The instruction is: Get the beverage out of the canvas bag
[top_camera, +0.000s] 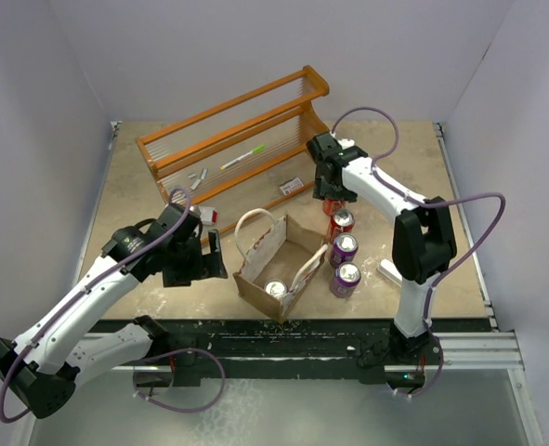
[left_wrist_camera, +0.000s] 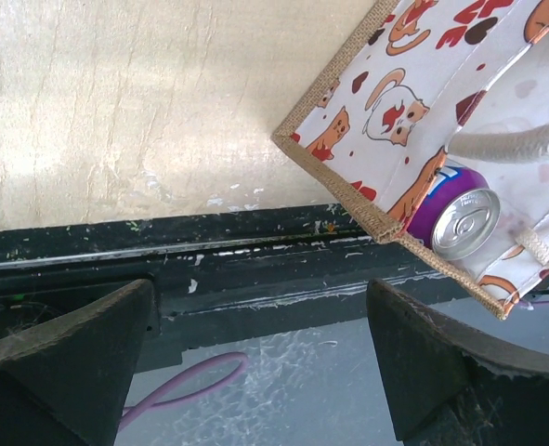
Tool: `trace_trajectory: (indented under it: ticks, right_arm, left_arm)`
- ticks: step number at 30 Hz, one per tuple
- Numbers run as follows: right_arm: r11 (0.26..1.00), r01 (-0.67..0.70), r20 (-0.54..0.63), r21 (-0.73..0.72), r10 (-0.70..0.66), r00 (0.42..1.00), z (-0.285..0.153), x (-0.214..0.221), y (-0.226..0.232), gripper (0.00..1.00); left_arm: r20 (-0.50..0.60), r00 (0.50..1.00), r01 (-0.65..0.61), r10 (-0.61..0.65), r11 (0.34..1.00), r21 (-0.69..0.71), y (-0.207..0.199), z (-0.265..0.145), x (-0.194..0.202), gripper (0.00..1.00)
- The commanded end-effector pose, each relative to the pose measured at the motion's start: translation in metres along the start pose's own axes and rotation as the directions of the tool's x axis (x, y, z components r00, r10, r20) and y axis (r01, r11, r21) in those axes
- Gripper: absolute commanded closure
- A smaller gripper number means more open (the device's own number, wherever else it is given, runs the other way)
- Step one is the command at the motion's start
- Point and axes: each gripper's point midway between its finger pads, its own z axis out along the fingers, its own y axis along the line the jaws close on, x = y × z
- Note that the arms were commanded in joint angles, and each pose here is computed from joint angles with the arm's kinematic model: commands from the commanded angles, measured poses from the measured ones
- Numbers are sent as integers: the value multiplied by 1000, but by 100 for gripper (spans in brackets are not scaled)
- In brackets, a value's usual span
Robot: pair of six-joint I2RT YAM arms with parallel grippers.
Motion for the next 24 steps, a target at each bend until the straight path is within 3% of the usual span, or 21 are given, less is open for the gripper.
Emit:
trace_trajectory:
  ticks: [1,10,17,20,22,24]
  right_arm:
    - [997,-64,32,-49,65,997,-9,-18,-1,100]
    - [999,-53,4,-10,53,999,4,-4,-9,98]
    - [999,-31,-17,-10,31,999,11,4,-8,86]
    - [1000,-27,-8,-12,26,1000,10,2,-9,74]
    - [1000,-14,1,-23,14,1000,9,0,-8,54]
    - [999,-8,8,-37,8,1000,6,-3,-7,41]
  left_arm:
    - [70,997,-47,44,998,34,-12,-10,-18,1]
    - [69,996,-54,51,998,34,-14,-10,-20,1]
    - [64,997,-49,47,998,35,-12,-9,-17,1]
    - [64,997,-46,43,998,39,-11,-10,-15,1]
    - [66,997,-41,39,998,42,-11,-11,-15,1]
    - [66,997,-39,36,998,46,-11,-12,-14,1]
